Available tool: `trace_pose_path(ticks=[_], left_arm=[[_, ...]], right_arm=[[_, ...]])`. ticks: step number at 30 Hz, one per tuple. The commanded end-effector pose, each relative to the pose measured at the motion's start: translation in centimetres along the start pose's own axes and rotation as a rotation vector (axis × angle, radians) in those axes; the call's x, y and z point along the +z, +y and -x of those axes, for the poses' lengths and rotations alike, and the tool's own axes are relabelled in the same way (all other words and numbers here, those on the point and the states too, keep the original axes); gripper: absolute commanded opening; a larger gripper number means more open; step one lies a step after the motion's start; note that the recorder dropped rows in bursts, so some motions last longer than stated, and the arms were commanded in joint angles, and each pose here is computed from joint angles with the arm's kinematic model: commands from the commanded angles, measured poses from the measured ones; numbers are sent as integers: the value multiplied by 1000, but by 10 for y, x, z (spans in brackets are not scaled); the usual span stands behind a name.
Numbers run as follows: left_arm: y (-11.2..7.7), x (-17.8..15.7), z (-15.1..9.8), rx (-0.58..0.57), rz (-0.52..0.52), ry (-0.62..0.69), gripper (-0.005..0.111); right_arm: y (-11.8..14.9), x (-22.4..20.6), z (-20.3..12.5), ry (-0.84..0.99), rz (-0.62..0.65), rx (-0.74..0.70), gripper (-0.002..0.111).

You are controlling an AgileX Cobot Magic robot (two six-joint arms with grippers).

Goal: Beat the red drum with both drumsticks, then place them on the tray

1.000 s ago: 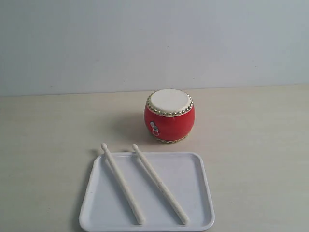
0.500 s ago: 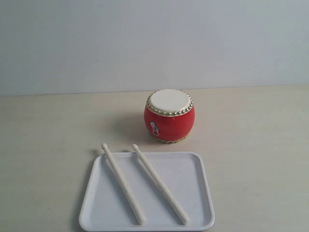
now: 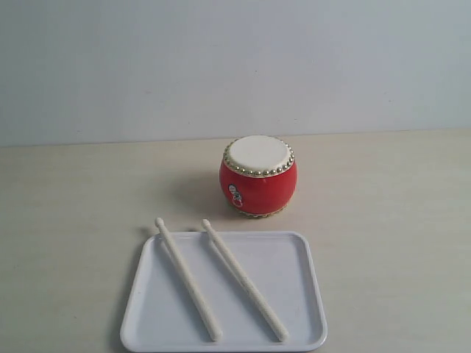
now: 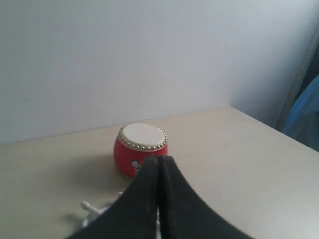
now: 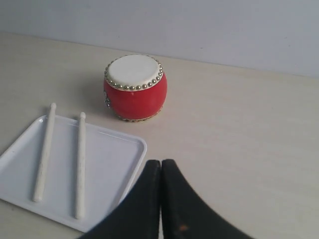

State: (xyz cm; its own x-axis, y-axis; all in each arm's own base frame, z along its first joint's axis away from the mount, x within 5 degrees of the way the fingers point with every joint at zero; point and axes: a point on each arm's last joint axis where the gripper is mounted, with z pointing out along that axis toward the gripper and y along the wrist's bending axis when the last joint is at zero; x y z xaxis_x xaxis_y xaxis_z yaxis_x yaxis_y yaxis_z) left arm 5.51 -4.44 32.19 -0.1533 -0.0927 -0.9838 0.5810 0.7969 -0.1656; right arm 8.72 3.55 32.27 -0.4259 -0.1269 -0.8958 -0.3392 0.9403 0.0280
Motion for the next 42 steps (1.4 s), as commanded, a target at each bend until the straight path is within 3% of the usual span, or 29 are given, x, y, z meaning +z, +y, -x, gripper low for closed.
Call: trace_pose_path(ticks=[1, 11, 17, 22, 36, 42], left_arm=[[5, -9, -2, 107, 86, -21, 0], [30, -20, -46, 157, 420, -135, 0], [43, -20, -91, 140, 551, -86, 0], [53, -15, -119, 145, 590, -9, 0], [54, -15, -119, 208, 610, 0, 0], [56, -16, -119, 107, 628, -31, 0]], right_arm=[[0, 0, 0, -13, 4, -1, 0], [0, 0, 0, -13, 4, 1, 0], [0, 0, 0, -13, 4, -1, 0], [0, -1, 0, -16, 7, 4, 0], [1, -1, 1, -25, 13, 6, 0], [1, -1, 0, -23, 18, 15, 0]])
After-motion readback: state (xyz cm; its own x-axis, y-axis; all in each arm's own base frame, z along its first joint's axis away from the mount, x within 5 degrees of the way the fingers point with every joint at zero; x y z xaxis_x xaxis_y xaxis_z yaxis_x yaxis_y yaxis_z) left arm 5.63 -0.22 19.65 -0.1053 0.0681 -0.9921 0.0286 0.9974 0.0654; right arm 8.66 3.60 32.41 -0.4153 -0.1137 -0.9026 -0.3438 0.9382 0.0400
